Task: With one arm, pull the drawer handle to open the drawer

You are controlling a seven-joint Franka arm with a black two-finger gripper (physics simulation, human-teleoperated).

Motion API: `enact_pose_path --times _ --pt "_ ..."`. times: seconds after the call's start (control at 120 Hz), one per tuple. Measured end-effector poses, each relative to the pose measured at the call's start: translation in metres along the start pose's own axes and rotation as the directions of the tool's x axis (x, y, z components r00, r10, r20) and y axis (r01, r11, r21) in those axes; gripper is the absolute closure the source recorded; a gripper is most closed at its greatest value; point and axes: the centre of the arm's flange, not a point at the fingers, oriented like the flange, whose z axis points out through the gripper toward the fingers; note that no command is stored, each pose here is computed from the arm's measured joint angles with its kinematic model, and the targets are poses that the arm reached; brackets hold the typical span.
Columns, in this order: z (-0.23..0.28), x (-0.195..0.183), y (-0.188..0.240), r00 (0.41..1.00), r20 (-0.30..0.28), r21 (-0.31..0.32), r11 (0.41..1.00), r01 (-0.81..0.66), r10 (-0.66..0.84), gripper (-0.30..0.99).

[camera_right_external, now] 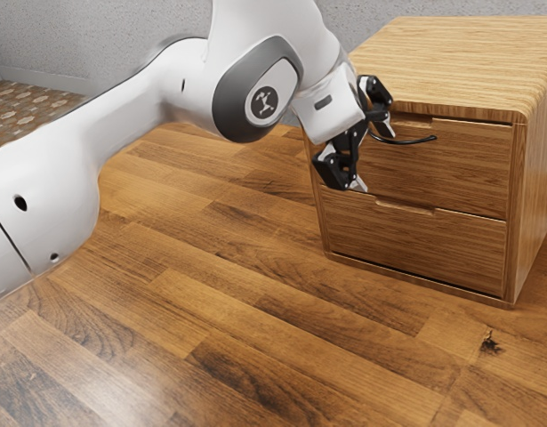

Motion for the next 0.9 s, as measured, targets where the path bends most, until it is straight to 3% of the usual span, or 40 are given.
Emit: enact_pose_path --times 0.425,0.9 --pt "0.002 -0.0033 -0.0018 1.0 -0.017 0.006 1.0 0.021 -0.021 0.02" --pt "-0.0037 -0.0018 -0.0023 0.999 -0.031 0.016 0.999 0.031 -0.03 0.39"
